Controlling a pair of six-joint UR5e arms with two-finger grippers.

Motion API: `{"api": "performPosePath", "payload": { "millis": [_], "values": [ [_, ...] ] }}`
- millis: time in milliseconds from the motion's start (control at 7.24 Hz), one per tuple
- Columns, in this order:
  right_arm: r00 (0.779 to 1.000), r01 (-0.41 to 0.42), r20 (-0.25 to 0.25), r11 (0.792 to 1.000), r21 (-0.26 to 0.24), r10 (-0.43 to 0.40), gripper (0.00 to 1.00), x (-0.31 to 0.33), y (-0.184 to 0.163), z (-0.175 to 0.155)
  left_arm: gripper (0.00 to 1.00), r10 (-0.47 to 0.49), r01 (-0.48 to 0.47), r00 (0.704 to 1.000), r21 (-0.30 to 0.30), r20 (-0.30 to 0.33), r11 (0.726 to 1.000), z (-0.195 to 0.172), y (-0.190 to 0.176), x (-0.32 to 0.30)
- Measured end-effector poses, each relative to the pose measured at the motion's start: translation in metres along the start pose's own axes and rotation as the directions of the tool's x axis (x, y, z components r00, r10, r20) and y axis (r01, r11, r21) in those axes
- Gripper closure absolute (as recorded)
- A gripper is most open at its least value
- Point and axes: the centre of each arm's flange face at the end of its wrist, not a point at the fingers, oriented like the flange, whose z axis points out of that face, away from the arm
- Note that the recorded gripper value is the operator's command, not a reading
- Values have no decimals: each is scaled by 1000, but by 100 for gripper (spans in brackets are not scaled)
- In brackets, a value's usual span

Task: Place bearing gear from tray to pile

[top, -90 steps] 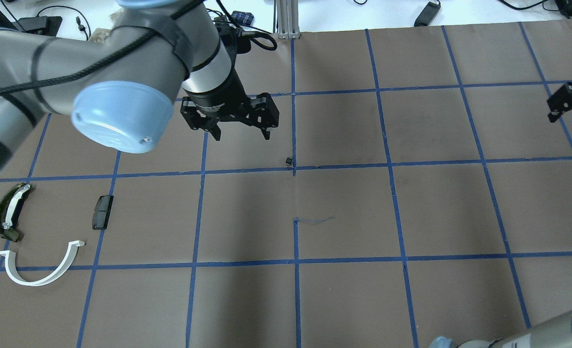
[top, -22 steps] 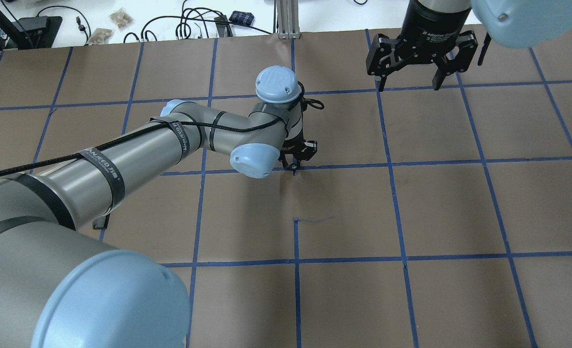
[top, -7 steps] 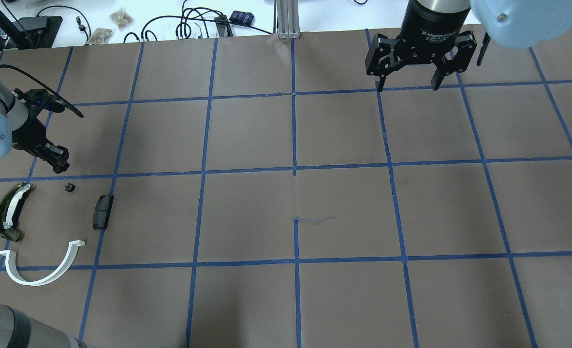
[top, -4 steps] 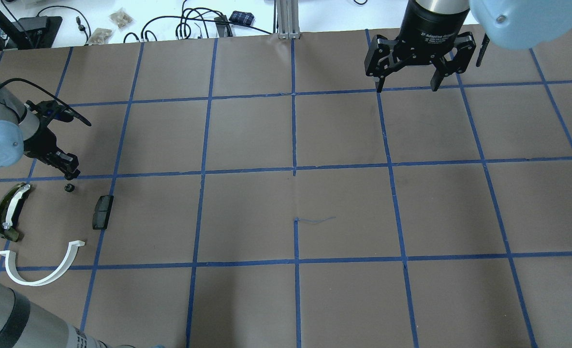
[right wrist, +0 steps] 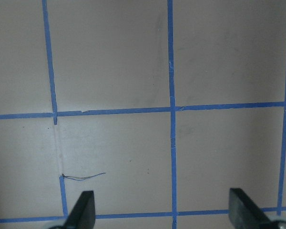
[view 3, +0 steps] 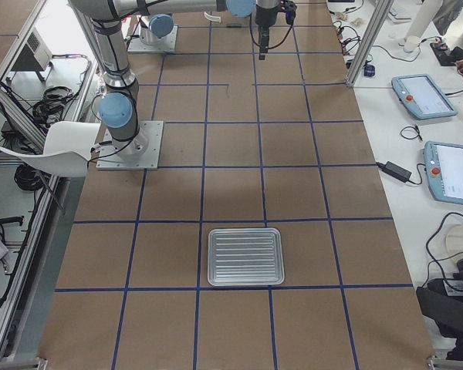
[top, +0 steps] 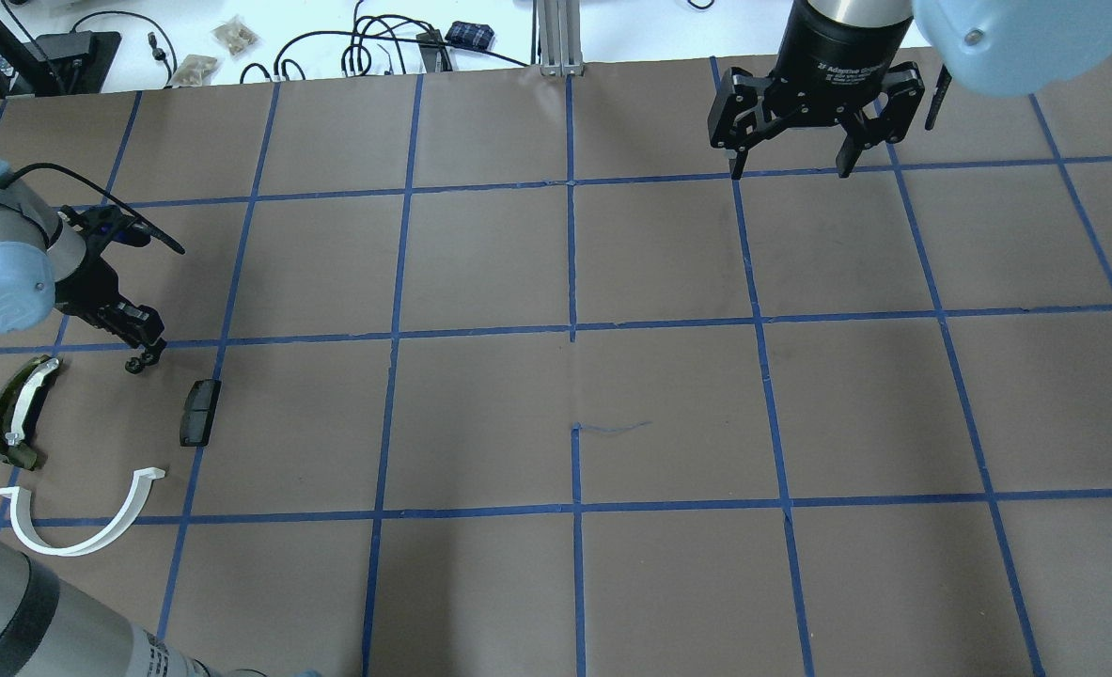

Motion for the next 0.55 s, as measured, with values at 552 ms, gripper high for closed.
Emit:
{"api": "performPosePath", "payload": {
  "millis": [552],
  "values": [
    [1000, -2, 5, 1000, 1, 2, 0, 0, 0, 0, 12, -37, 29, 996, 105, 79, 994, -72, -33, 24]
  ]
}}
